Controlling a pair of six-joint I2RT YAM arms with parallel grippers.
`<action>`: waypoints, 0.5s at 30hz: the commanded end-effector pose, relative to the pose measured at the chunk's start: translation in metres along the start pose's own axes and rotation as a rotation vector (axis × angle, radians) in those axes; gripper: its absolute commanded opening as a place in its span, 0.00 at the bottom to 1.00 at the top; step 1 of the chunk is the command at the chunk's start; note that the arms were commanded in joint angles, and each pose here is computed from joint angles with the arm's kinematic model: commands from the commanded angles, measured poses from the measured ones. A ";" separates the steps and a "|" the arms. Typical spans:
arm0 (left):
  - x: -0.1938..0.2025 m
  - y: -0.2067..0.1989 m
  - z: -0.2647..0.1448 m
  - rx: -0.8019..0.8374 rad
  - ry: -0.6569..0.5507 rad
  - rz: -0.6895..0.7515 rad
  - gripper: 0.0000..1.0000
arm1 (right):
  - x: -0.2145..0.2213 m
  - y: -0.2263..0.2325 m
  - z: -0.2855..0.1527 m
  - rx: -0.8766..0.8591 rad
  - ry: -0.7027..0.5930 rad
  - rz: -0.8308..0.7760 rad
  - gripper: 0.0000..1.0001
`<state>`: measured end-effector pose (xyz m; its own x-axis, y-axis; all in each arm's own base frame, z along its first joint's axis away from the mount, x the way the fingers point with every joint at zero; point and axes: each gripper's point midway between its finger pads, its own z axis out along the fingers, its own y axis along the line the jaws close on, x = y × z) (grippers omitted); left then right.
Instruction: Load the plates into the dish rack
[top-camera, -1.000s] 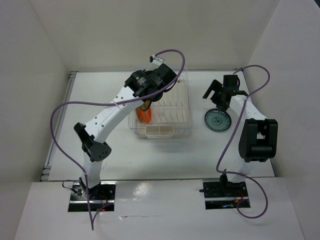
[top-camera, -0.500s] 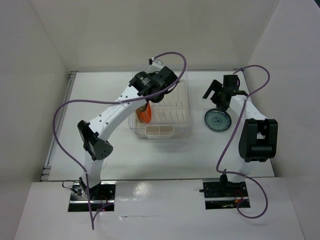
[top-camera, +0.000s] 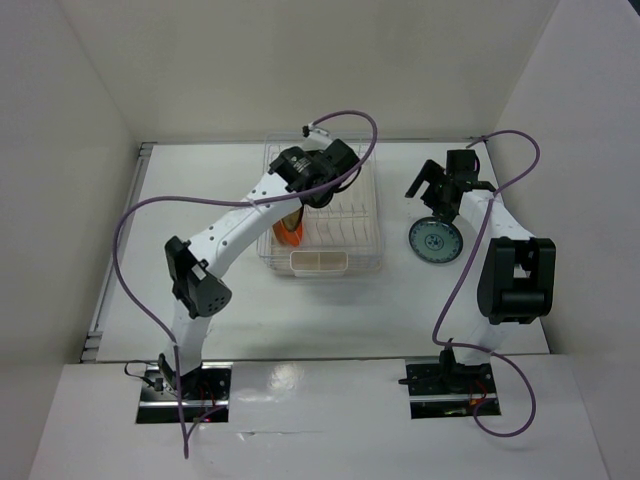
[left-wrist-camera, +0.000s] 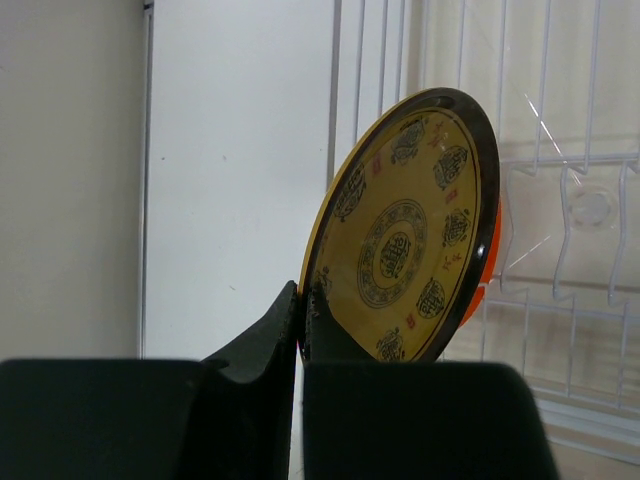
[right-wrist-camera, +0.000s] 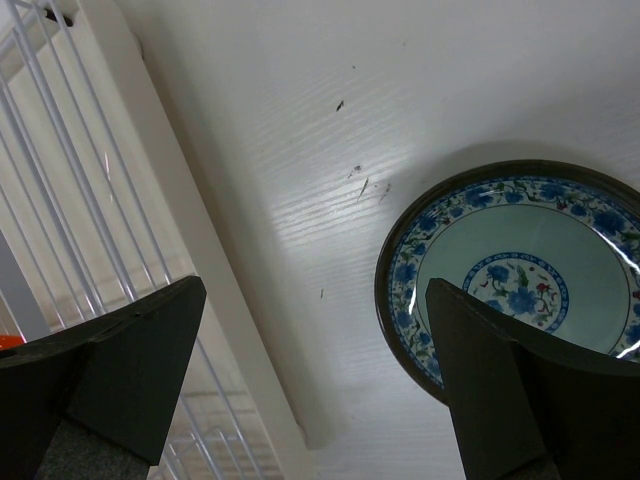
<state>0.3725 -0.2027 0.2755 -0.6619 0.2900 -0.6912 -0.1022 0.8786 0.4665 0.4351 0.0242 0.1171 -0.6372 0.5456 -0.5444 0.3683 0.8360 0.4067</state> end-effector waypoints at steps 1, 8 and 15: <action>0.005 -0.006 0.004 -0.006 0.015 -0.004 0.00 | -0.010 0.010 -0.004 -0.025 -0.029 -0.016 1.00; 0.012 -0.019 0.013 -0.009 0.039 0.017 0.00 | -0.008 0.012 -0.001 -0.040 -0.018 -0.017 1.00; 0.016 -0.019 0.019 -0.021 0.054 0.027 0.00 | -0.006 0.012 0.004 -0.043 -0.005 -0.016 1.00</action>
<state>0.3770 -0.2109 0.2500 -0.6962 0.3090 -0.6479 -0.0752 0.8662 0.4940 0.4348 0.0275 0.1134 -0.6495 0.5447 -0.5306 0.3613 0.8350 0.4150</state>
